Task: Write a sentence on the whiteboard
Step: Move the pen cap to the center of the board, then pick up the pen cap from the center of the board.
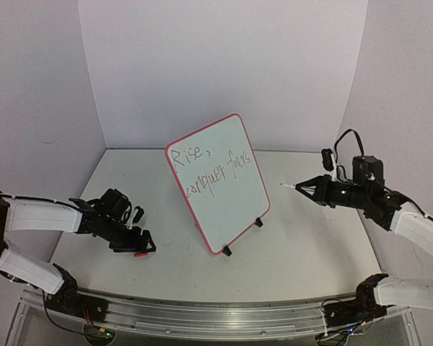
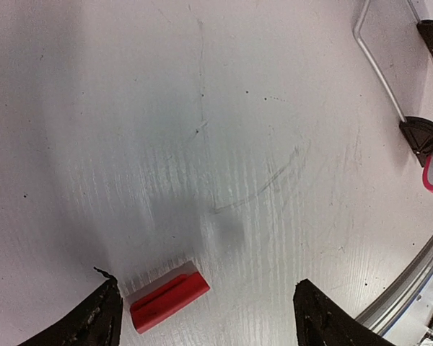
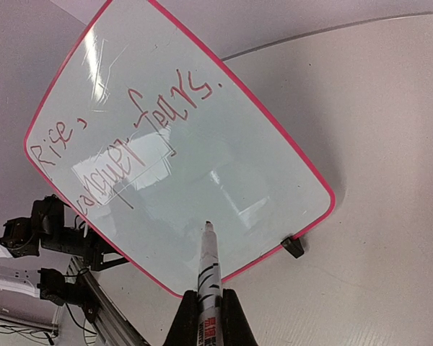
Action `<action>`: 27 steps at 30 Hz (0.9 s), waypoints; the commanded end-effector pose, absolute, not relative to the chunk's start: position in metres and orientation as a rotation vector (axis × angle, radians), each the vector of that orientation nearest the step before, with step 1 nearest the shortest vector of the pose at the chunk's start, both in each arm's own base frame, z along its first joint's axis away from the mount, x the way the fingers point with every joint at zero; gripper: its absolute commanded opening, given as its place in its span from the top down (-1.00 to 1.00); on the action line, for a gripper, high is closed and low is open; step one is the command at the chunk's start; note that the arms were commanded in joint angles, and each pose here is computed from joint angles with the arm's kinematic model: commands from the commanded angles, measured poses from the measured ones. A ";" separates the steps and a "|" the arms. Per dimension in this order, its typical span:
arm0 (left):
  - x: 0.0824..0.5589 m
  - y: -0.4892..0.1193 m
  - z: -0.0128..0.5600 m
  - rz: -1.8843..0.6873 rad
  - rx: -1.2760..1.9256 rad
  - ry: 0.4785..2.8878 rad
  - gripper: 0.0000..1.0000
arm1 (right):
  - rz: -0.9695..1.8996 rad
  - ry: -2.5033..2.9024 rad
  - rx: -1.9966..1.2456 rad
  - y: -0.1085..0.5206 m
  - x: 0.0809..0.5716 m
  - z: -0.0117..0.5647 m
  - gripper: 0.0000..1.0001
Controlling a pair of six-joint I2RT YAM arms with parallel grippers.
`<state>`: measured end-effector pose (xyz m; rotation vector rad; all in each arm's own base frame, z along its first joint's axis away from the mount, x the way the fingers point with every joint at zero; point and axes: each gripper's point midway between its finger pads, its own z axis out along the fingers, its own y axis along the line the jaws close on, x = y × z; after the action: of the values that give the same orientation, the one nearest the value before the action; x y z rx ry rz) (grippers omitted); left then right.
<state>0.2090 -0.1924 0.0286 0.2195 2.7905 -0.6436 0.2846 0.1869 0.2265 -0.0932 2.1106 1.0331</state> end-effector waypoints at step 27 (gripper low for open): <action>0.180 -0.193 0.025 -0.494 0.365 2.877 0.11 | 1.045 2.103 -0.123 0.191 0.284 0.227 1.00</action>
<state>0.1697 -0.1921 0.0194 0.3484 2.8943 -0.5655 0.2836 0.1883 0.2250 -0.0982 2.1167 1.0420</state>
